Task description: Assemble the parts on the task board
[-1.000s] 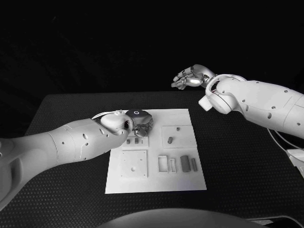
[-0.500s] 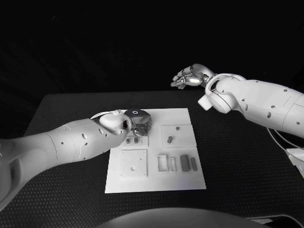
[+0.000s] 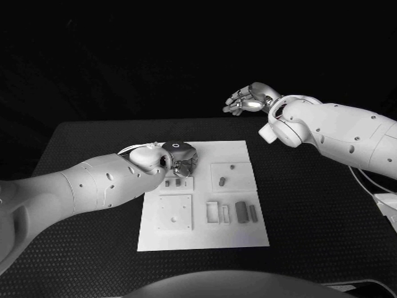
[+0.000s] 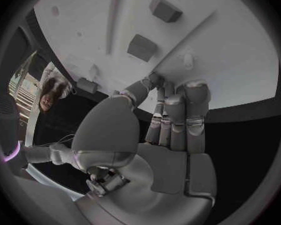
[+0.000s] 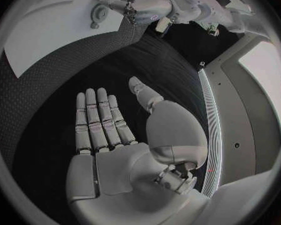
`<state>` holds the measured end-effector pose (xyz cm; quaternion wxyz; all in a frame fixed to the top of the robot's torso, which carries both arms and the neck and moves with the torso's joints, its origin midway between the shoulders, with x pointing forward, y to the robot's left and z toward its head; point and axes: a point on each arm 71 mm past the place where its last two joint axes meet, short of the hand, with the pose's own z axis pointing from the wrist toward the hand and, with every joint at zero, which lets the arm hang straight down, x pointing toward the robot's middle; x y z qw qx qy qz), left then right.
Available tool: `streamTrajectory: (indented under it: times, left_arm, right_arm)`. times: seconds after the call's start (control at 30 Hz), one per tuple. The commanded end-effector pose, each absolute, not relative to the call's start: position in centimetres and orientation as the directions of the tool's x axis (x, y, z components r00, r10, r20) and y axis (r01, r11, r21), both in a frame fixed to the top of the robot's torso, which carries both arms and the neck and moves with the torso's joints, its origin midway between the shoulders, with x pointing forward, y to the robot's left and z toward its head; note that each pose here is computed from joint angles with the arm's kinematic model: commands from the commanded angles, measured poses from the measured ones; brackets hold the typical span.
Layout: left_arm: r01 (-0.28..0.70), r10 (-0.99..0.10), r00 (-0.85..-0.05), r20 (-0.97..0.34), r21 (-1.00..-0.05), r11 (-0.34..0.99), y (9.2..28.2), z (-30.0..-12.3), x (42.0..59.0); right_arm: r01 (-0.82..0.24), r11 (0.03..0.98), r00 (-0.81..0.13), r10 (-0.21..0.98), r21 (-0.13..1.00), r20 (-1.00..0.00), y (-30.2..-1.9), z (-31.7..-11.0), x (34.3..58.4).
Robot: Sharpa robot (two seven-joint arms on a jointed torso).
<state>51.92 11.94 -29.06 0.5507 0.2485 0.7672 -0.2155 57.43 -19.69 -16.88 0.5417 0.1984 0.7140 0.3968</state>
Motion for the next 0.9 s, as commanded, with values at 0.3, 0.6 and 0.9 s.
streamTrajectory:
  times: [0.3, 0.6, 0.9]
  left_arm:
    - [0.616, 0.183, -0.316, -0.931, -0.055, 0.786, 12.4, -30.06, 51.66]
    - [0.61, 0.179, -0.31, -0.934, -0.051, 0.791, 12.54, -30.03, 51.76]
    - [0.61, 0.178, -0.305, -0.935, -0.048, 0.791, 12.43, -30.19, 51.76]
  right_arm:
    - [-0.159, 0.603, -0.341, 0.709, 0.781, -0.617, -19.48, -16.8, 57.39]
    - [-0.16, 0.603, -0.341, 0.709, 0.782, -0.617, -19.4, -16.79, 57.39]
    - [-0.16, 0.603, -0.341, 0.709, 0.782, -0.617, -19.45, -16.79, 57.36]
